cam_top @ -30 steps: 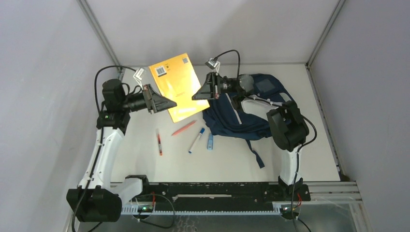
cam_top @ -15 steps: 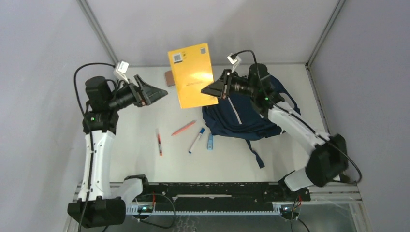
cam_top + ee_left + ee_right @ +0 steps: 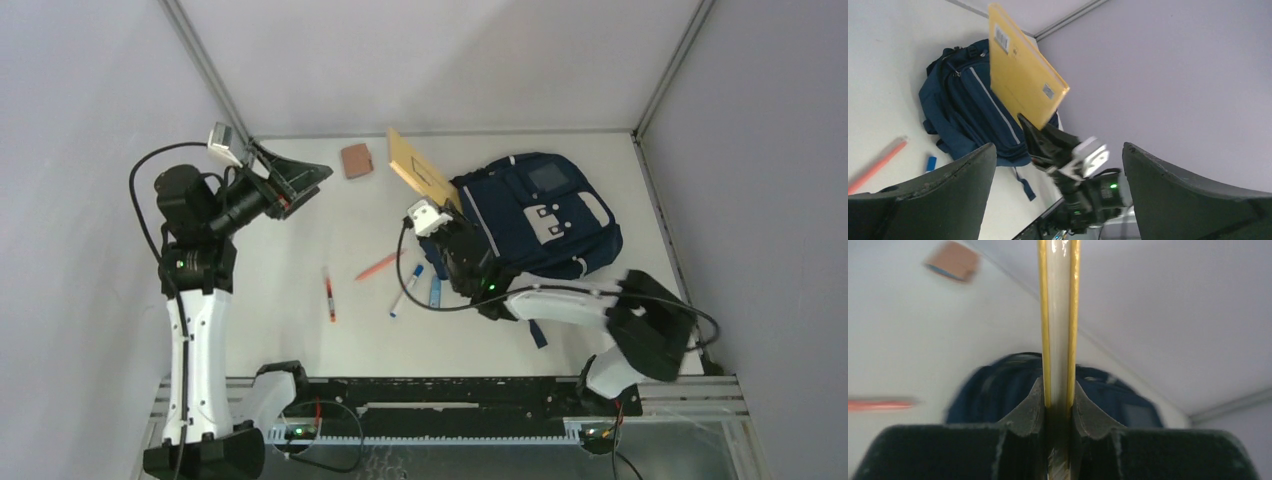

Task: Pack the student bag
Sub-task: Pick up the book from the center of the board.

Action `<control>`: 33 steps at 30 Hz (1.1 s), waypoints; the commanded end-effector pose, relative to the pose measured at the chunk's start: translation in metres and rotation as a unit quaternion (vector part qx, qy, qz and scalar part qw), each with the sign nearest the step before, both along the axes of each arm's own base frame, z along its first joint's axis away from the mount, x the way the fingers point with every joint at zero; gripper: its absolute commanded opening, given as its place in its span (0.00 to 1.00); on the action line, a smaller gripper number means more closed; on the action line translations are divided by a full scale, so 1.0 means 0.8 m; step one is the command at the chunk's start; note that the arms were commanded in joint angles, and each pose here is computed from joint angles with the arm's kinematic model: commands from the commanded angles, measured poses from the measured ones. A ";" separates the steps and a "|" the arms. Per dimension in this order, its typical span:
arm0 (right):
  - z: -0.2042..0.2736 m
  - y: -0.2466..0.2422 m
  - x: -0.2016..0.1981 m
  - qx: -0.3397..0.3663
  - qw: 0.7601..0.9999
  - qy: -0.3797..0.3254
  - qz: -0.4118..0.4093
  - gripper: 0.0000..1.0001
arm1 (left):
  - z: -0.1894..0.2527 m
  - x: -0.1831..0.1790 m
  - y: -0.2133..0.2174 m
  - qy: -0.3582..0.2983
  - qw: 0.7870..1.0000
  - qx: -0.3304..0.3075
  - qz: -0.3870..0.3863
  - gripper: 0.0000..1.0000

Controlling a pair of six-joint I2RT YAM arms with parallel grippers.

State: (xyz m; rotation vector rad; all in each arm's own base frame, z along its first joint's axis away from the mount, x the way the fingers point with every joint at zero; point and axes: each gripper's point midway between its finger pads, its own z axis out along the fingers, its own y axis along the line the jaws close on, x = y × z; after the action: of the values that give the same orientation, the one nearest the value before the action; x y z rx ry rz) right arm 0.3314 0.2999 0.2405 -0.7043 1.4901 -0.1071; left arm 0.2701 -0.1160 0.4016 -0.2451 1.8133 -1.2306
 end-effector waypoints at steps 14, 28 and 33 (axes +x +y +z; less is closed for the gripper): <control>0.120 -0.007 -0.038 -0.027 0.953 -0.283 -0.101 0.00 | -0.033 0.027 -0.010 0.084 0.995 -0.041 -0.034 1.00; 0.109 0.033 -0.060 -0.058 0.951 -0.298 -0.057 0.00 | 0.004 0.012 -0.049 0.024 0.996 0.020 -0.081 1.00; 0.111 0.036 -0.064 -0.064 0.950 -0.302 -0.055 0.00 | 0.002 0.012 -0.055 0.024 0.996 0.039 -0.080 1.00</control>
State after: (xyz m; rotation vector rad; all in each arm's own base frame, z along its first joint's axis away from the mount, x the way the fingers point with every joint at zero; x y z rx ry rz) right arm 0.2904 0.3302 0.2878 -0.7462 1.0086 -0.5400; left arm 0.2798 -0.1610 0.4002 -0.1229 1.9452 -1.3406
